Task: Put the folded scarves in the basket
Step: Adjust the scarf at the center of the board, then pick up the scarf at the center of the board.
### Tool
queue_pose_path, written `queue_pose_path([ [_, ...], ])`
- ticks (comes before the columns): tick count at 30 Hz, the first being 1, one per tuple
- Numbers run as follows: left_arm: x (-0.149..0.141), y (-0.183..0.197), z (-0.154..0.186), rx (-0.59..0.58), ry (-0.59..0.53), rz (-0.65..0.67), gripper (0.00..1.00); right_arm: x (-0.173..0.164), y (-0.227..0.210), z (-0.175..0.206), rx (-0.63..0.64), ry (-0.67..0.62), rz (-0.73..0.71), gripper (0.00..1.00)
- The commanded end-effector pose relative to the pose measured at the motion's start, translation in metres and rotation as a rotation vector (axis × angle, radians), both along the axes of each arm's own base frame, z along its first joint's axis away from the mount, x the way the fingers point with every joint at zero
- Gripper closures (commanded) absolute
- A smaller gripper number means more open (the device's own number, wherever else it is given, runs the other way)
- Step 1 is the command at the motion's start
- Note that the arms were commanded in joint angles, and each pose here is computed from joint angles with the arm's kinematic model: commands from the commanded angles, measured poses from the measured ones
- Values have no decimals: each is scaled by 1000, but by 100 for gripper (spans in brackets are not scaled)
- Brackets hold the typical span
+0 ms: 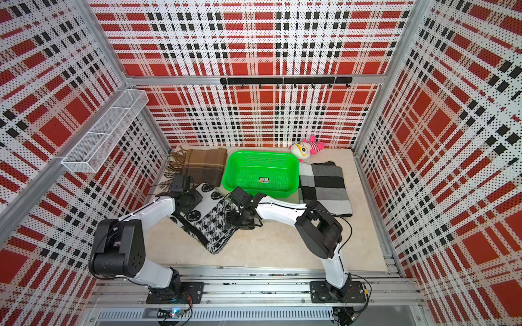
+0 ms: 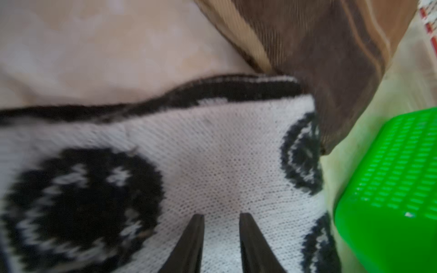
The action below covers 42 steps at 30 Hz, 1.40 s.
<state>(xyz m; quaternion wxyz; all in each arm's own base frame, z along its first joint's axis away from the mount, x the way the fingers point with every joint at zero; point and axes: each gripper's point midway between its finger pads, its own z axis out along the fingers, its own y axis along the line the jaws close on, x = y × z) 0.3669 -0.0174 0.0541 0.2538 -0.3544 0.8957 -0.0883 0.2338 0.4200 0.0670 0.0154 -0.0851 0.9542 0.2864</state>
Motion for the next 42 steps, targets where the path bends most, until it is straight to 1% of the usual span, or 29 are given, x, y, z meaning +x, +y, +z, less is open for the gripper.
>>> queue_pose_path([
  [1,-17,-21,-21,-4,38,-36,69,4,18,1,64,48,-41,27],
  [4,-33,-40,-27,-37,38,-42,70,11,2,-15,16,64,-100,36],
  [5,-38,-50,-27,-52,36,-55,70,15,-8,-20,-3,63,-129,40],
  [8,-53,-86,-27,-102,37,-102,69,28,-47,-30,-54,61,-209,46],
  [11,-65,-120,-18,-169,10,-127,70,39,-94,-35,-113,43,-254,47],
  [12,-66,-128,-14,-184,-1,-134,69,40,-103,-35,-122,39,-256,47],
  [15,-64,-144,2,-210,-38,-155,67,47,-135,-32,-167,6,-235,44],
  [17,-56,-143,16,-194,-69,-156,62,47,-151,-25,-210,-42,-220,37],
  [18,-52,-138,21,-165,-75,-154,59,46,-155,-22,-217,-57,-213,34],
  [20,-45,-122,34,-100,-90,-151,47,40,-163,-15,-220,-70,-212,27],
  [22,-40,-108,43,-62,-112,-155,36,33,-168,-12,-212,-71,-224,20],
  [24,-38,-92,47,-39,-121,-155,26,28,-170,-13,-195,-62,-242,14],
  [27,-41,-64,36,-20,-89,-147,17,24,-162,-20,-142,-29,-257,12],
  [30,-40,-40,23,-7,-63,-145,15,25,-146,-23,-63,4,-275,12],
  [33,-34,-43,14,-36,-67,-201,15,27,-135,-25,-30,21,-286,12],
  [35,-36,-46,3,-41,-40,-213,17,28,-129,-27,-22,30,-293,12],
  [38,-44,-50,-20,-34,24,-212,20,23,-123,-37,-18,67,-303,13],
  [42,-58,-65,-45,-74,50,-224,23,14,-120,-51,-23,108,-321,19],
])
